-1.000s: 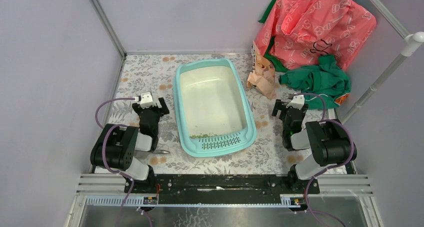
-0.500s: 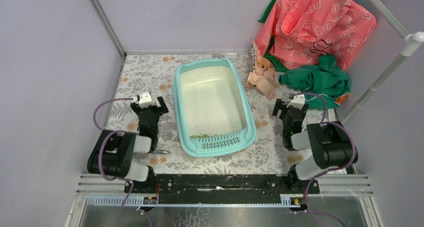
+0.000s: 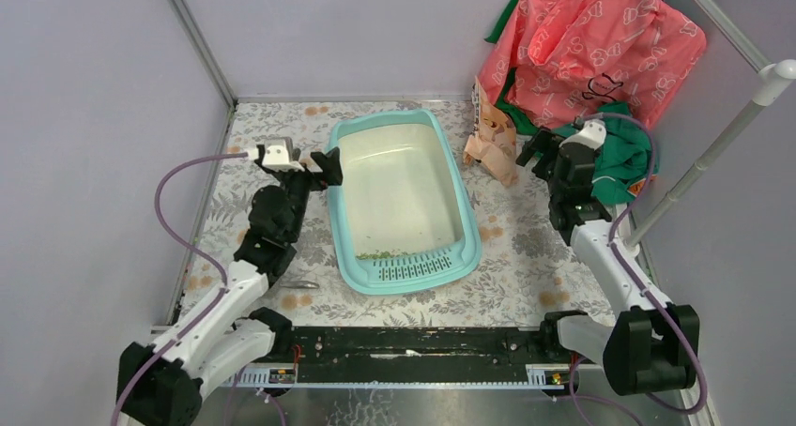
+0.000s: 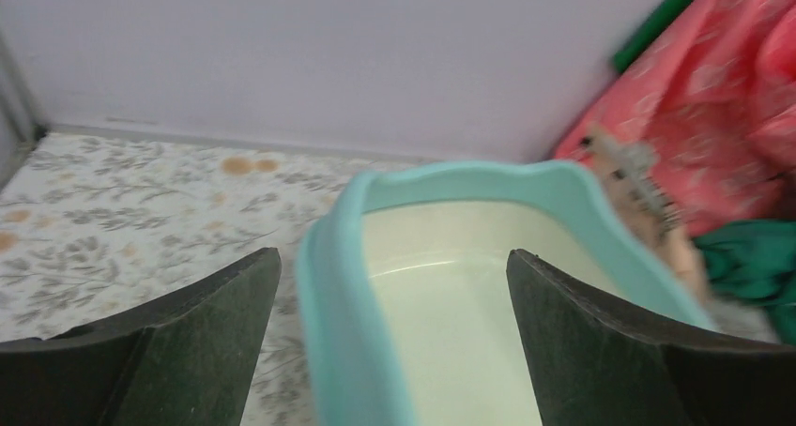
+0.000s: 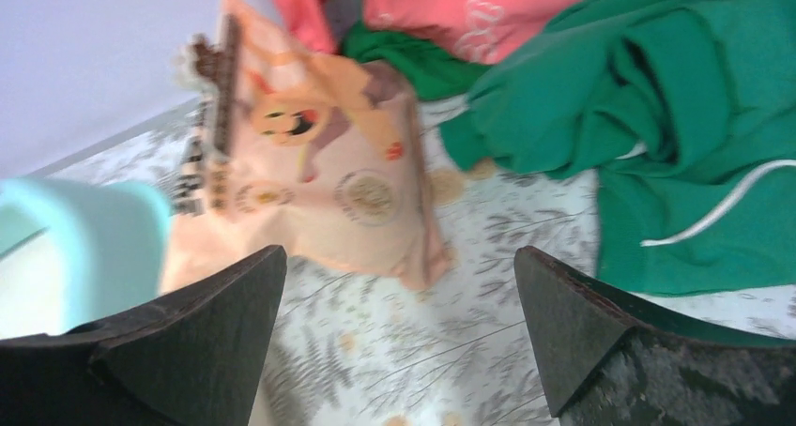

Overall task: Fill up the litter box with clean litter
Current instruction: Move the litter box to the center of the board.

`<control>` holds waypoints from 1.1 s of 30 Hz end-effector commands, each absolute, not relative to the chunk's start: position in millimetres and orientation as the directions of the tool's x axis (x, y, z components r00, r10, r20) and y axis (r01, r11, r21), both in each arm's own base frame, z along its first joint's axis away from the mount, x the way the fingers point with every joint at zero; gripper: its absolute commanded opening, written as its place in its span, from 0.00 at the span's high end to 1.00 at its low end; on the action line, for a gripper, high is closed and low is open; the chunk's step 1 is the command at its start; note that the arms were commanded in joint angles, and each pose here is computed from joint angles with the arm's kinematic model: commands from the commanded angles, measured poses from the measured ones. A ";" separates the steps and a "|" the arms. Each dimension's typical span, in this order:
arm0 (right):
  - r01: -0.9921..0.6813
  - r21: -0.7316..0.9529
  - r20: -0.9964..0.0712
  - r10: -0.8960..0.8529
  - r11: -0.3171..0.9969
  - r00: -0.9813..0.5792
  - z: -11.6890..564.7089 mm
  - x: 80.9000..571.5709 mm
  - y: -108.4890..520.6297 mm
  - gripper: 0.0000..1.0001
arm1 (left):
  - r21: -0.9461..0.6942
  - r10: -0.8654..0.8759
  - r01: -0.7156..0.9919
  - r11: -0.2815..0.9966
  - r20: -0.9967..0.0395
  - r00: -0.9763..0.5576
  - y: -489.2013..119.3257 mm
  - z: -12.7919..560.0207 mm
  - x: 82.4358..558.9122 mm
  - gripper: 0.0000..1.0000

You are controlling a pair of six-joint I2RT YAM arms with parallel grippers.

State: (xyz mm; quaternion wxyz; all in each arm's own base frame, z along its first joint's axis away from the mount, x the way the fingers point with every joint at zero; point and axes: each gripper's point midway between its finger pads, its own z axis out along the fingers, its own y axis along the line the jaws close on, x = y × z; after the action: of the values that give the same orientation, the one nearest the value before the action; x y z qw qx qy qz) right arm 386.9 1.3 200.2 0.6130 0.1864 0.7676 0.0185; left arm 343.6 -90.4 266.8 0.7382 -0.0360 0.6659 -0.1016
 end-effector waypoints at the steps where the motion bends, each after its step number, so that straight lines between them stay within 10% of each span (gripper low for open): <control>1: 0.058 0.418 -0.837 0.409 0.907 -0.364 227.0 359.3 56.6 0.00 | -0.386 -0.386 0.080 0.919 -0.922 -0.017 -103.1 309.4 323.4 0.01; 5: -0.328 0.546 -0.821 0.415 0.771 -0.391 275.0 318.9 120.8 0.00 | -0.421 -0.392 0.269 0.866 -0.907 -0.156 -138.5 350.9 297.2 0.01; 11: -0.317 0.705 -0.664 0.434 0.635 -0.609 248.5 274.7 147.9 0.00 | -0.423 -0.376 0.552 0.718 -0.904 -0.204 -178.8 374.8 255.6 0.01; 33: -0.163 0.388 -0.689 0.168 0.907 -0.705 203.5 292.5 149.6 0.00 | -0.452 -0.281 0.148 0.880 -0.746 -0.604 -175.7 229.2 303.6 0.01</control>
State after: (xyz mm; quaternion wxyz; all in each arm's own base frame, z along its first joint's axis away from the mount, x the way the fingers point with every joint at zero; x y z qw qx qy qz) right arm 281.1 150.2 201.4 0.3665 0.0235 0.8923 0.2626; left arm 292.9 -185.0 241.6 0.4566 -0.0362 0.8356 -0.3035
